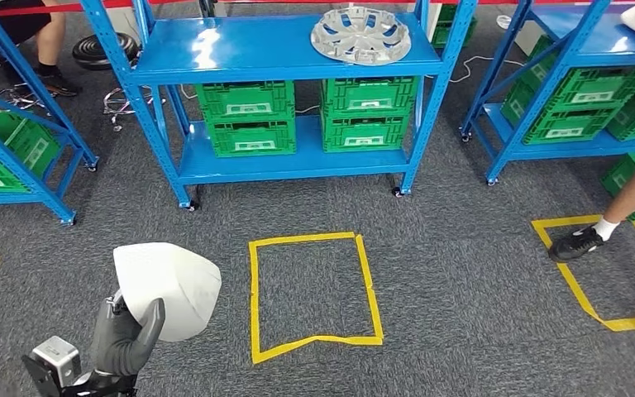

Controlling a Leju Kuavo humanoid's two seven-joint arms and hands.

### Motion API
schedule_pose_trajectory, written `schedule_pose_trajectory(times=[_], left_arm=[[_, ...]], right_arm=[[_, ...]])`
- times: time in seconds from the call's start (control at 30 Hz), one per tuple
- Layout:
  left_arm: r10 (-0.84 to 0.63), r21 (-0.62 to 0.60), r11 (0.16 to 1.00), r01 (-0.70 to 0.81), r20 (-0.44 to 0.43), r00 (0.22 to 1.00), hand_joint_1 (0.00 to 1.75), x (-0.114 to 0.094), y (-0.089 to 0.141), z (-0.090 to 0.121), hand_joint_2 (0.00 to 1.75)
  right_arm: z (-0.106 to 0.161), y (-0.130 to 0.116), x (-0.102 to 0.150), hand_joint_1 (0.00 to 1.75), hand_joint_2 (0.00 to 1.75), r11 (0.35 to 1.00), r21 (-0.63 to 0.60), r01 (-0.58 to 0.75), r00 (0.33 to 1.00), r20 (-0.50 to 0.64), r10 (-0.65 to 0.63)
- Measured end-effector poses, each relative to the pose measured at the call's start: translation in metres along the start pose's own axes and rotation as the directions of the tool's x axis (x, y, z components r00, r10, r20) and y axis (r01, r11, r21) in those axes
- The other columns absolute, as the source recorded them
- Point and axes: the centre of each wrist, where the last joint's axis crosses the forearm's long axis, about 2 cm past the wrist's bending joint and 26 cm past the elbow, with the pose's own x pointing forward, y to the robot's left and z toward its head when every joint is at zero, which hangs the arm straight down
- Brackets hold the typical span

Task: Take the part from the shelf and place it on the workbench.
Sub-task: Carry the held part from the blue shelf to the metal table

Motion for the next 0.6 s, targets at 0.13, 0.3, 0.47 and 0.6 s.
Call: schedule_pose_trajectory(times=[0.13,0.3,0.47,0.6], left_arm=[[-0.028,-0.001,1.000,0.028,-0.006,1.000,1.75,-0.003,-0.001,0.001,1.75],[-0.058,-0.001,0.998,0.058,0.016,0.998,1.75,-0.001,-0.001,0.000,1.75],[-0.083,-0.038,0.996,0.085,0.050,0.995,1.75,0.006,-0.004,-0.002,1.75],[-0.131,-0.034,0.990,0.134,0.079,0.988,1.75,0.009,-0.004,-0.001,1.75]], right_arm=[[0.000,0.000,0.000,0.00,0.00,0.999,-0.019,-0.029,0.999,0.041,0.030],[0.000,0.001,0.002,0.00,0.00,0.994,-0.034,-0.099,0.994,0.034,0.101],[0.000,0.003,0.004,0.00,0.00,0.993,-0.036,-0.110,0.994,0.016,0.111],[0.000,0.004,0.002,0.00,0.00,0.993,-0.025,-0.113,0.993,0.031,0.113]])
